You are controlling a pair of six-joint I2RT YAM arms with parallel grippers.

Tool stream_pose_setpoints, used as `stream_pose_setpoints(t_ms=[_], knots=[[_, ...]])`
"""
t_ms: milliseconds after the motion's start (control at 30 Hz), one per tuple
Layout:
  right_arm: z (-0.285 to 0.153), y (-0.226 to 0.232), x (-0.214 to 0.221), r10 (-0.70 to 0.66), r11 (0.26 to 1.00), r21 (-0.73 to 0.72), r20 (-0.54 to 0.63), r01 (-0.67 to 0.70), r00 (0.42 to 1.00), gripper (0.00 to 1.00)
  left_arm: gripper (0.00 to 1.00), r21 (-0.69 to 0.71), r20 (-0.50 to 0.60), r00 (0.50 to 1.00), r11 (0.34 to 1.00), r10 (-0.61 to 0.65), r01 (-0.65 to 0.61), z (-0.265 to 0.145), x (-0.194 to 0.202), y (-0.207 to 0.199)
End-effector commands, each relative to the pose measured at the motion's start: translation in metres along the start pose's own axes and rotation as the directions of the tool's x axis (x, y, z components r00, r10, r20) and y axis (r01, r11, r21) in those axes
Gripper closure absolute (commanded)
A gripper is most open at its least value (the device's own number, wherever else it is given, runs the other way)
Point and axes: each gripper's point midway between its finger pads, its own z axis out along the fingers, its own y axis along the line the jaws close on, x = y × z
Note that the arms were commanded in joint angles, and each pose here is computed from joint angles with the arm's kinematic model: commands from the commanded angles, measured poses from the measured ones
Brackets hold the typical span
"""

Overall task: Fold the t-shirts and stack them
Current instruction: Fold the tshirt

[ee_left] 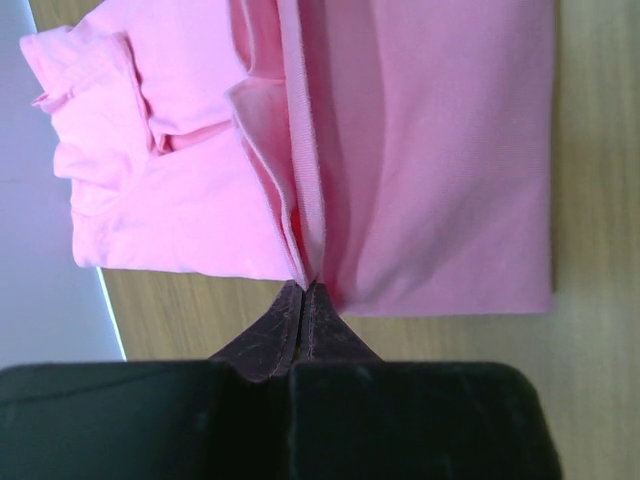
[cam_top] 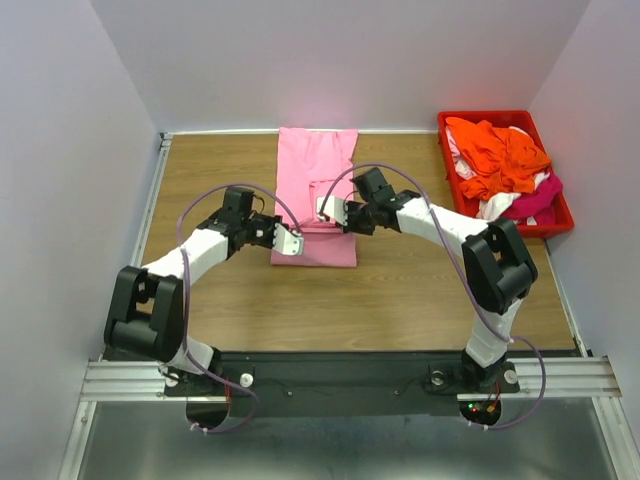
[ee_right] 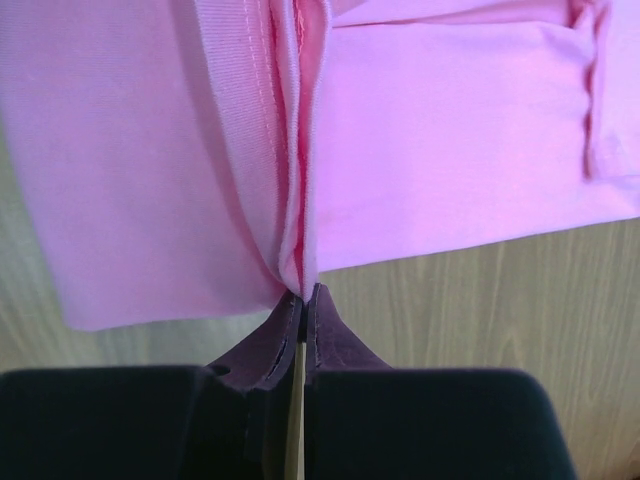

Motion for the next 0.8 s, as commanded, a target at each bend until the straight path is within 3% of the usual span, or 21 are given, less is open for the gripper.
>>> stream_pose_setpoints(t_ms=[0, 200, 767], knots=[[-0.001, -0.038, -0.015, -0.047, 0.997, 0.059, 0.057, 0.044, 0.997, 1.0, 1.0, -0.073, 0.046, 0.995, 0.994, 0.089, -0.085, 0.004, -0.003, 0.043], [0.01, -0.073, -0.008, -0.034, 0.995, 0.096, 0.056, 0.029, 0.998, 0.99, 1.0, -0.093, 0.039, 0.995, 0.991, 0.097, -0.093, 0.016, 0.015, 0.073], [0.051, -0.128, 0.013, -0.013, 0.99, 0.143, 0.044, 0.007, 0.999, 0.99, 1.0, -0.119, 0.02, 0.998, 0.991, 0.066, -0.063, 0.056, 0.062, 0.11]])
